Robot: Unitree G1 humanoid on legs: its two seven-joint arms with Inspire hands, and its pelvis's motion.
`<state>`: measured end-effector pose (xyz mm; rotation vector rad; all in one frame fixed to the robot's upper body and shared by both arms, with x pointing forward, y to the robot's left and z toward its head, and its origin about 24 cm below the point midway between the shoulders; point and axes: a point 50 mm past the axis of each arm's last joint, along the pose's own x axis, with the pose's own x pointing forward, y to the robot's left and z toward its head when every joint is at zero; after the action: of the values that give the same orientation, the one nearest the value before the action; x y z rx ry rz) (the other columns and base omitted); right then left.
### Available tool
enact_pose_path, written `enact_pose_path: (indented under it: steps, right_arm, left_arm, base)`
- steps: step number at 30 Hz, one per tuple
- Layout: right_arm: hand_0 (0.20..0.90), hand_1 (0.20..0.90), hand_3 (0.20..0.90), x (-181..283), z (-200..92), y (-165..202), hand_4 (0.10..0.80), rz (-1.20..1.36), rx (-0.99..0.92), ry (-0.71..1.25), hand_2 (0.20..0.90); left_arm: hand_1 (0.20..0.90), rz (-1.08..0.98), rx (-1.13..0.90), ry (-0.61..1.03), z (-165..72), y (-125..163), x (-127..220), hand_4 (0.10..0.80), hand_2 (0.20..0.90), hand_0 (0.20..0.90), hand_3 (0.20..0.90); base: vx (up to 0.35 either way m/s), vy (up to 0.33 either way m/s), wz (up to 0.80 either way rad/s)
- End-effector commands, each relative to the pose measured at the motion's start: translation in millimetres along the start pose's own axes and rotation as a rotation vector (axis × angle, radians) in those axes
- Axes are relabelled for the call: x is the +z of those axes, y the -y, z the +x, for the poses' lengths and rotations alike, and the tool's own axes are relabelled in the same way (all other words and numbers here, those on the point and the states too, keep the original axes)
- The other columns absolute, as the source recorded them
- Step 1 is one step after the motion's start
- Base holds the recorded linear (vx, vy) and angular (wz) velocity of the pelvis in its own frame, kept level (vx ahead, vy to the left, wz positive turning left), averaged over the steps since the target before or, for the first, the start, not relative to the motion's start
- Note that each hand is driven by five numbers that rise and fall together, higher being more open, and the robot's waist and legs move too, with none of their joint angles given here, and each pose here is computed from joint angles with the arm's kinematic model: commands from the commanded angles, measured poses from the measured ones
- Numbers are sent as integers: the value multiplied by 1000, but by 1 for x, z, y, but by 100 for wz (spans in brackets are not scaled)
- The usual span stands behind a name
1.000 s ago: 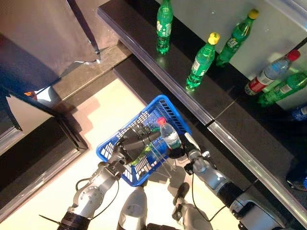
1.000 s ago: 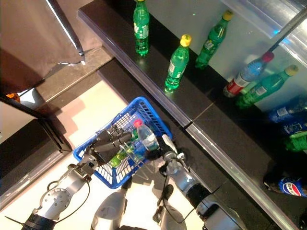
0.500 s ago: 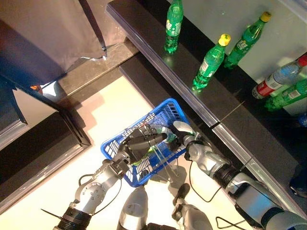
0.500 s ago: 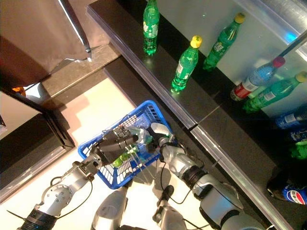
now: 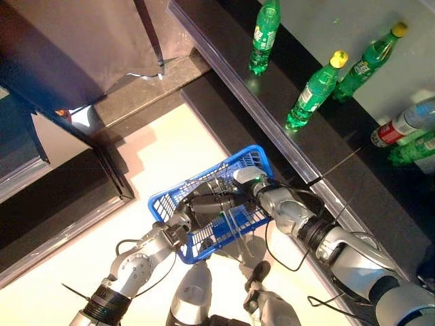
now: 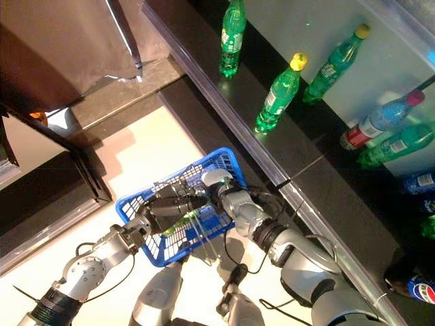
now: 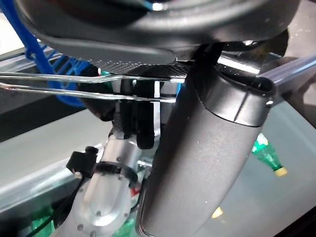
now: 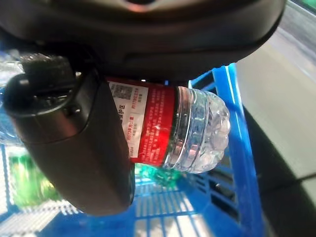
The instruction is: Pick up the drink and place into the basket.
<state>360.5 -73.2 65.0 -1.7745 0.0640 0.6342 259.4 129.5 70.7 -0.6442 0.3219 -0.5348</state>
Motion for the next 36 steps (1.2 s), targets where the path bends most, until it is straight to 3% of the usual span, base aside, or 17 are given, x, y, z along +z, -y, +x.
enact_pose_path:
  steps: [1,8,20,21,22,24,25,26,27,36]
  right_arm:
    - [300,300,200,33,7,26,100,-242,-72,85,300]
    - [300,300,200,37,15,15,100,-329,-50,66,300]
    - [300,300,200,14,18,16,100,-236,-114,-9,300]
    - [509,509,444,13,18,16,344,-232,-121,-11,509]
    - [491,491,422,11,18,16,322,-223,-129,-14,491]
    - [592,592,540,9,18,17,440,-207,-140,-19,592]
    - [749,749,724,8,18,17,624,-205,-146,-23,749]
    - [848,848,840,6,18,17,740,-200,-157,-26,848]
    - [900,900,900,4,18,18,800,-195,-165,-31,900]
    - [900,900,900,-1,18,15,800,-160,-164,-52,900]
  left_arm:
    - [300,-29,-808,263,-3,145,44,100,300,300,200]
    - [300,-128,-886,250,-1,155,40,100,300,300,200]
    - [300,-149,-960,268,2,166,39,100,300,300,200]
    - [300,-149,-961,272,2,166,40,100,300,300,200]
    - [300,-148,-961,277,2,167,41,100,300,300,200]
    - [300,-150,-958,283,3,167,42,100,300,300,200]
    - [300,-151,-956,291,3,166,43,100,300,300,200]
    - [300,-149,-957,297,4,166,44,100,300,300,200]
    - [300,-147,-957,302,4,167,45,100,300,300,200]
    - [300,-148,-930,322,9,166,48,100,300,300,200]
  base:
    - [-8,17,9]
    - [-28,50,6]
    - [-21,19,1]
    - [-43,21,-1]
    - [-54,19,-2]
    - [-48,19,-2]
    - [-49,23,0]
    - [-61,25,1]
    - [-44,13,2]
    - [-12,3,0]
